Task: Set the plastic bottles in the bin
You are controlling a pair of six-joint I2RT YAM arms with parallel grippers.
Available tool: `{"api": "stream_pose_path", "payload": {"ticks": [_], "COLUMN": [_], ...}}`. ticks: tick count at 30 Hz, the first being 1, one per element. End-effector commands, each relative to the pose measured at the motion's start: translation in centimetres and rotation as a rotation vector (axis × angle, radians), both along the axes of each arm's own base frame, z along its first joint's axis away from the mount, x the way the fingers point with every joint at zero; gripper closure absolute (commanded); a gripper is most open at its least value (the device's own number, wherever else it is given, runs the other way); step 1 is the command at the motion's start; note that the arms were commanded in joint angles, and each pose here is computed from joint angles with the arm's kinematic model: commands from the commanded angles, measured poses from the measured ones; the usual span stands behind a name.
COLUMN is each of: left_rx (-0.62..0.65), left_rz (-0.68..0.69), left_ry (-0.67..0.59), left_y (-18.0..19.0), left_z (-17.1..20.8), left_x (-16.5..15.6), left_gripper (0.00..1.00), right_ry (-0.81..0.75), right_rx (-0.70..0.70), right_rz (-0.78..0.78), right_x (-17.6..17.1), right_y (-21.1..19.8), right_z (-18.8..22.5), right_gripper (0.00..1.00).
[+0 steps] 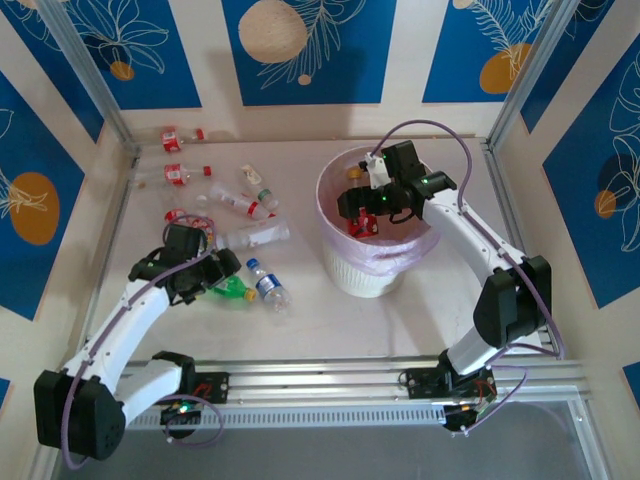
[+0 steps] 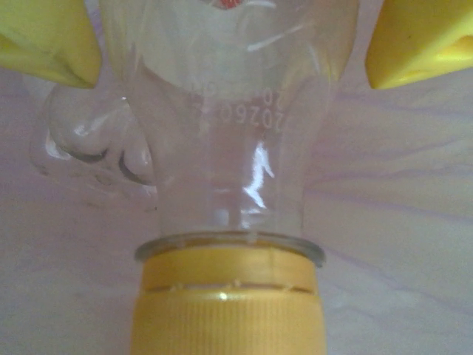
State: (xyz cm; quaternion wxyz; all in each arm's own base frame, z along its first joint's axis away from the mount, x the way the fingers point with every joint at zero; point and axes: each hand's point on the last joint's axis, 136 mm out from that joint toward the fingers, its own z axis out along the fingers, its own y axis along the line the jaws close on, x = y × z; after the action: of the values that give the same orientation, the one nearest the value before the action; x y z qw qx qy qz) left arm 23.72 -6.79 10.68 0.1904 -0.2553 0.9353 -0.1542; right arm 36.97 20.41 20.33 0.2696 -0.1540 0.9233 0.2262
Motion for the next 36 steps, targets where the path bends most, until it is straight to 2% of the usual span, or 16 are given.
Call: {"api": "stream_pose_path", "payload": {"ticks": [1,2,7,15,30,36], "left_rx": [-0.032,-0.036,-0.045,-0.022,-0.015,-0.005], "left_rz": [0.055,0.066,0.094,0.118,0.242,0.279], "left_ry": [0.011,0.012,0.012,0.081,0.081,0.106], "left_y": [0.2,0.2,0.3,0.6,1.5,1.9], "left_z": [-0.9,-1.0,-1.4,-2.5,-4.4,-5.9], "left_x": [0.3,0.3,0.8,0.9,2.2,1.7], "left_gripper": [0.0,0.0,0.0,0.0,0.0,0.0], "right_ry": [-0.045,-0.057,-0.087,-0.15,-0.247,-0.204], "right_rx": [0.016,0.019,0.031,0.068,0.11,0.087], "right_rz": [0.024,0.027,0.043,0.051,-0.004,-0.053], "right_x": [0.1,0.1,-0.4,-1.7,-4.7,-2.2], "right_y": [0.3,0.3,0.2,0.0,-2.2,-2.1], "right_z": [1.3,1.7,3.6,7.3,13.0,11.6], "right_gripper": [0.05,0.0,0.01,0.01,0.01,0.35]}}
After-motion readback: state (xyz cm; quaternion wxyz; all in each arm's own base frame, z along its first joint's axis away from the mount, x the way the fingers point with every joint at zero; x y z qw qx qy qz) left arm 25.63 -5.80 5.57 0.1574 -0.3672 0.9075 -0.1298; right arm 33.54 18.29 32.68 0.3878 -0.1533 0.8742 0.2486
